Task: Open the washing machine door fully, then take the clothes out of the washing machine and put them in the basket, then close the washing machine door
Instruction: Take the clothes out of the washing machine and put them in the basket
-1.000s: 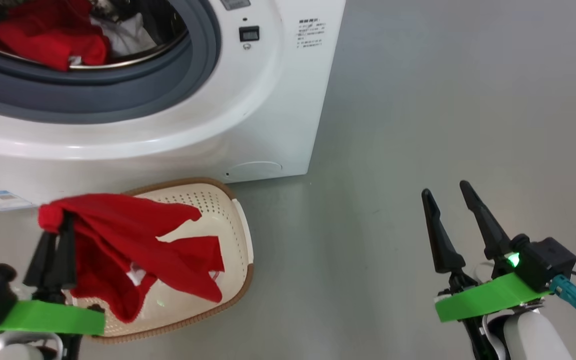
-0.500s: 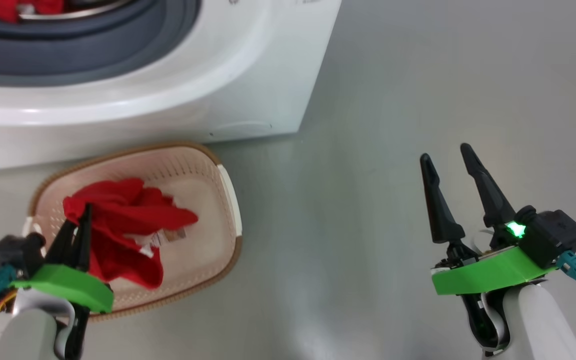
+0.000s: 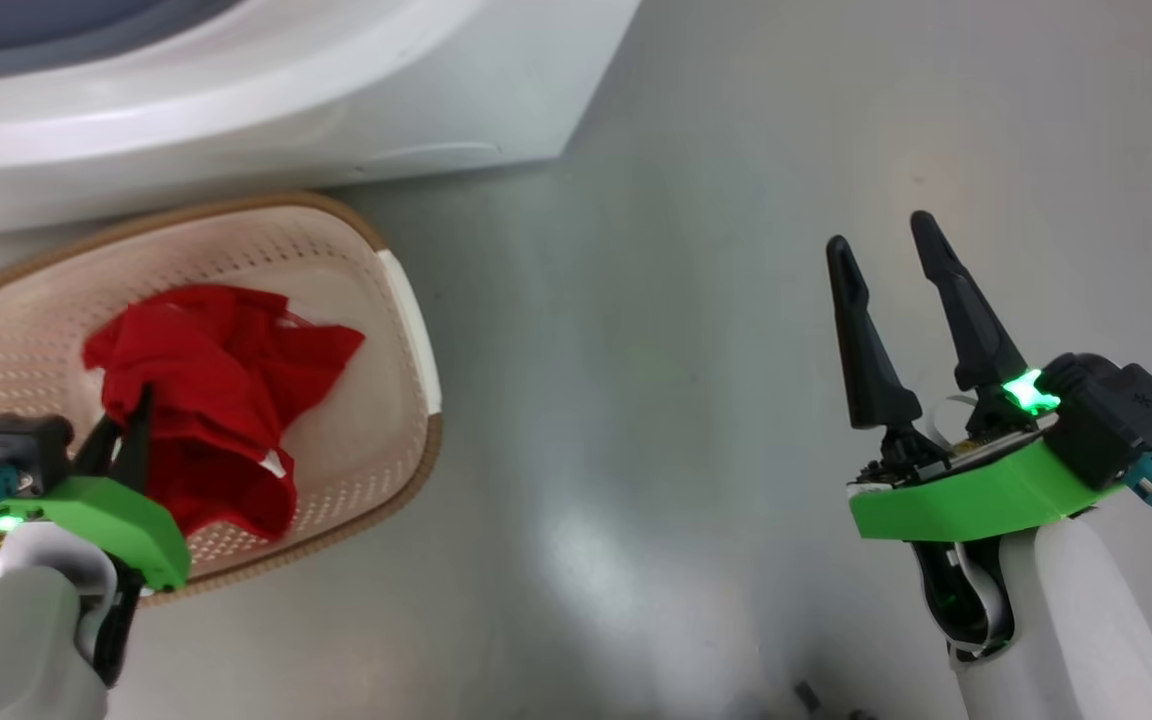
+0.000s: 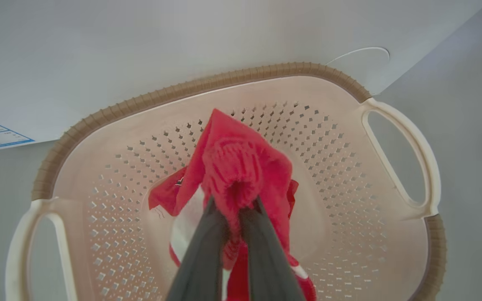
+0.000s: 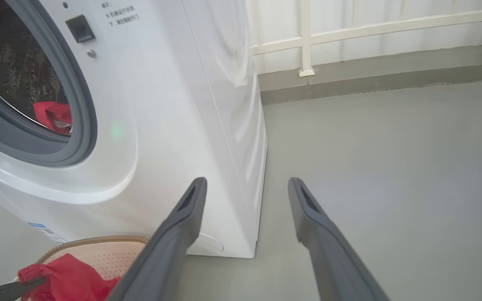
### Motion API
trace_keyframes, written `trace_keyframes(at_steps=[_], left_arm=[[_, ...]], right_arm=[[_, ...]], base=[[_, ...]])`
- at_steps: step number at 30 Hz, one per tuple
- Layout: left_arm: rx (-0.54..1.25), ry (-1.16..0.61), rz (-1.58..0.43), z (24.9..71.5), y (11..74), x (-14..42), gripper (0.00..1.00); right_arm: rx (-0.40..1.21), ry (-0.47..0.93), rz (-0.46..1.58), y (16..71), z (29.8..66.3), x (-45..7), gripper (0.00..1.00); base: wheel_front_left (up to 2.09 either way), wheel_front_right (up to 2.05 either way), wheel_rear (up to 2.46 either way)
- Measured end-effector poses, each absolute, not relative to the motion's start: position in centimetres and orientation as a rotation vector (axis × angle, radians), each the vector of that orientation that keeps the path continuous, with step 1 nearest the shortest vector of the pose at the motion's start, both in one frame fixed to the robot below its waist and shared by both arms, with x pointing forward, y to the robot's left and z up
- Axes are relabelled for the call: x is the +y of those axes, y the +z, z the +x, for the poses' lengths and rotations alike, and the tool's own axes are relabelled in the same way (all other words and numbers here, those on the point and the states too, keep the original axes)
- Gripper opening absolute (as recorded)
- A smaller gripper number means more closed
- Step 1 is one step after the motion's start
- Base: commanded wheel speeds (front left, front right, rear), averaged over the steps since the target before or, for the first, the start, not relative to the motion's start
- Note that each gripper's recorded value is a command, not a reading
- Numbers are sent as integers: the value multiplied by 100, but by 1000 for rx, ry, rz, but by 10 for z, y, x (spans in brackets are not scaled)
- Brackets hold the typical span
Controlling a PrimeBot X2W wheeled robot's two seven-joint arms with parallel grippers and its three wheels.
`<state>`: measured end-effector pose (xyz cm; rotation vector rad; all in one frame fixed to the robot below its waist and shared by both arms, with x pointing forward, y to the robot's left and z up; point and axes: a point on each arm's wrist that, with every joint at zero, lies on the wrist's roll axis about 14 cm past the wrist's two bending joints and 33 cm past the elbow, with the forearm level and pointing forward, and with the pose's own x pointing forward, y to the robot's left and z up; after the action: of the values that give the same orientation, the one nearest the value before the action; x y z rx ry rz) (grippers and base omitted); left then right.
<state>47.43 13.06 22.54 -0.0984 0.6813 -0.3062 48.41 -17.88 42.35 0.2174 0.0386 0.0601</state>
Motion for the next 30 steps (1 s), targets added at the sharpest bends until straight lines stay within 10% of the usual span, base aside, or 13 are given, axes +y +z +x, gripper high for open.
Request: trace_keyframes(at_steps=[8, 10, 12, 30], left_arm=[[803, -303, -89, 465, 185, 130, 5], [812, -304, -83, 467, 181, 131, 39], [814, -307, -84, 468, 179, 130, 100], [739, -236, -147, 483, 211, 138, 100]], right_arm=[[80, 43, 210, 407, 482, -185, 100], [87, 37, 205, 404, 481, -187, 100], [90, 32, 203, 403, 480, -189, 100], [50, 42, 209, 424, 479, -186, 100]], base=[[0, 0, 0], [0, 0, 0], [0, 0, 0], [0, 0, 0]])
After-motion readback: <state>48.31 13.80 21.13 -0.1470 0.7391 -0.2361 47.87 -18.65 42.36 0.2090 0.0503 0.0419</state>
